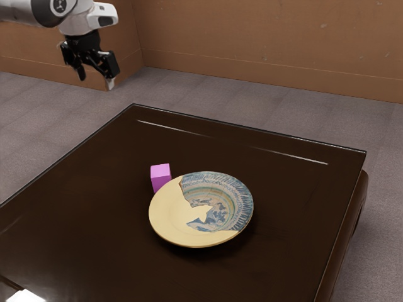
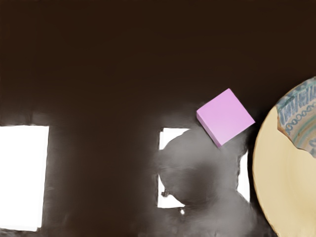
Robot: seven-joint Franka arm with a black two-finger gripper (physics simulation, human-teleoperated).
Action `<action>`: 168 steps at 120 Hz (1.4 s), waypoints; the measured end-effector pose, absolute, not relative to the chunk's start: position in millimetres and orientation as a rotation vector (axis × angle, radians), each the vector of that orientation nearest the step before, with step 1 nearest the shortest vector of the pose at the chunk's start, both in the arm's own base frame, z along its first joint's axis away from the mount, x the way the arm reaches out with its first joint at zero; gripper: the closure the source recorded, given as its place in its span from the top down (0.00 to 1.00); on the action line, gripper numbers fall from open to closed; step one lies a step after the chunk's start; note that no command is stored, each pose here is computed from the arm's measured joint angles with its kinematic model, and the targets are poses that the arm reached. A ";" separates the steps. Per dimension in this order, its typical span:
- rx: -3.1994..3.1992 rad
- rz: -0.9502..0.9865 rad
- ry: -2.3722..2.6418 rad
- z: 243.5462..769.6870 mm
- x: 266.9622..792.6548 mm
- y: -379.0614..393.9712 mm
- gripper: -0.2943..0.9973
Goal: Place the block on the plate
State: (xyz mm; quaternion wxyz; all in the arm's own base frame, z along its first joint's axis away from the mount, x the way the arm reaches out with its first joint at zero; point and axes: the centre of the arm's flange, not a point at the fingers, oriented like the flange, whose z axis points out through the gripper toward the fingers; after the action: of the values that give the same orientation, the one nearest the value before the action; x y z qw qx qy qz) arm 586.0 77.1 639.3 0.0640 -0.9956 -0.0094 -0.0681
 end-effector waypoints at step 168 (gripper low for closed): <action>-2.799 0.126 1.394 289.6 715.2 46.1 0.77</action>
State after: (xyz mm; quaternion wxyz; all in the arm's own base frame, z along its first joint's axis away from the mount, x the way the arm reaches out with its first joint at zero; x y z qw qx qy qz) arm 715.2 46.1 289.6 0.0063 -0.8944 0.4454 0.0403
